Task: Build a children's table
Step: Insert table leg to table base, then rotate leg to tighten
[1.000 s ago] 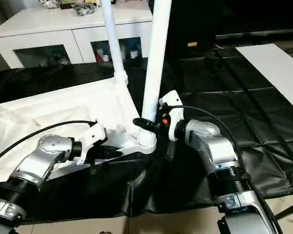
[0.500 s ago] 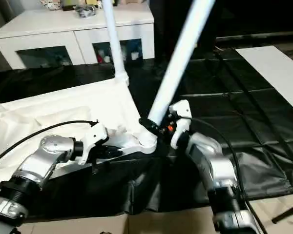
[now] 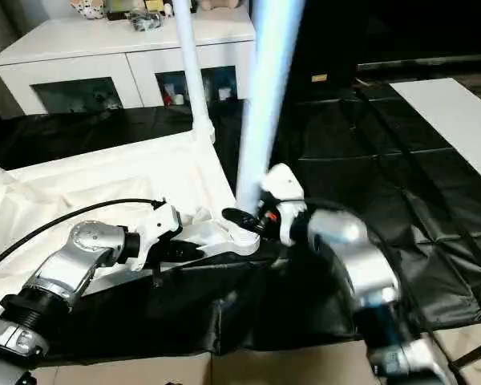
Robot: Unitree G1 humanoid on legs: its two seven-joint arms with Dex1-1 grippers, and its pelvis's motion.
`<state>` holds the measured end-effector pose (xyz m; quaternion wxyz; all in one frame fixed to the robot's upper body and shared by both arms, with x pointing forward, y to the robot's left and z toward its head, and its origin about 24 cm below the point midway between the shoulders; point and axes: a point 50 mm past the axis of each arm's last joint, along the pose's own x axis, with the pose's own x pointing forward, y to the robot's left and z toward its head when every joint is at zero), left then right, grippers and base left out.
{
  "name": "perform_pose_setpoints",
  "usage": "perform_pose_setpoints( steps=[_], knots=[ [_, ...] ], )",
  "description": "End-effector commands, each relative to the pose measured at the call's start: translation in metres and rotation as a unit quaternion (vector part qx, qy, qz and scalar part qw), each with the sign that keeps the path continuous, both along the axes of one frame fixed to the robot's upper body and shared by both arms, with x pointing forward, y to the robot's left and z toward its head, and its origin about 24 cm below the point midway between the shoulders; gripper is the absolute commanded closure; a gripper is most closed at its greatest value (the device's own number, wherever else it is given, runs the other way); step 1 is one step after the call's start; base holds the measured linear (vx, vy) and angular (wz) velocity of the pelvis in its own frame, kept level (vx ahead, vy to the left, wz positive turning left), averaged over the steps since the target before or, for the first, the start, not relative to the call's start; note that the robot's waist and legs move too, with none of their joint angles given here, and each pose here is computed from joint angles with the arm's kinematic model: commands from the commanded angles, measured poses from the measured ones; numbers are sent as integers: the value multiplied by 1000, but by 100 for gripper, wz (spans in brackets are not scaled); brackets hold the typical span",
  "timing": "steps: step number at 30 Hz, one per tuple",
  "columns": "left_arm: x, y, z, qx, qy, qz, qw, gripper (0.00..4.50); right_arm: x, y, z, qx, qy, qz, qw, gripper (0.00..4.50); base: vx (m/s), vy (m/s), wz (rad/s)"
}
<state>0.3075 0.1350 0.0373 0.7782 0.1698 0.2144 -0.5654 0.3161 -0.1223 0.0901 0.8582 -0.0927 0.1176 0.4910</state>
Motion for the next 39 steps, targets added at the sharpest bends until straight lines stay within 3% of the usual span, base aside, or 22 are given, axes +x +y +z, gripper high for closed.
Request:
perform_pose_setpoints(
  steps=[1, 4, 6, 11, 23, 26, 29, 31, 39],
  knots=[
    [5, 9, 7, 11, -17, 10, 1000, 450, 0, 2, -31, -11, 92, -12, 996, 267, 0, 0, 0],
    [4, 8, 7, 10, -16, 9, 1000, 450, 3, 2, -34, -5, 109, -15, 994, 267, 0, 0, 0],
    [3, 9, 7, 9, -14, 7, 1000, 450, -2, -1, -47, -36, 136, 3, 990, 267, 0, 0, 0],
    [2, 10, 6, 10, -14, 9, 1000, 450, -5, -2, -57, -42, 141, 1, 989, 267, 0, 0, 0],
    [3, 14, 7, 16, -14, 12, 1000, 450, -5, 1, -57, -34, 132, 9, 991, 267, 0, 0, 0],
    [6, 19, 7, 28, -17, 23, 999, 450, -1, 2, -55, -10, 123, -13, 992, 267, 0, 0, 0],
    [14, 19, 5, 36, -23, 81, 996, 450, 8, 1, -60, -9, 103, -129, 986, 267, 0, 0, 0],
    [20, 6, 3, 28, -20, 119, 992, 450, 10, 8, -64, 1, 113, -198, 974, 267, 0, 0, 0],
    [31, -22, 3, 29, -11, 174, 984, 450, 11, 26, -69, 2, 122, -255, 959, 267, -17, 22, -3]
  ],
)
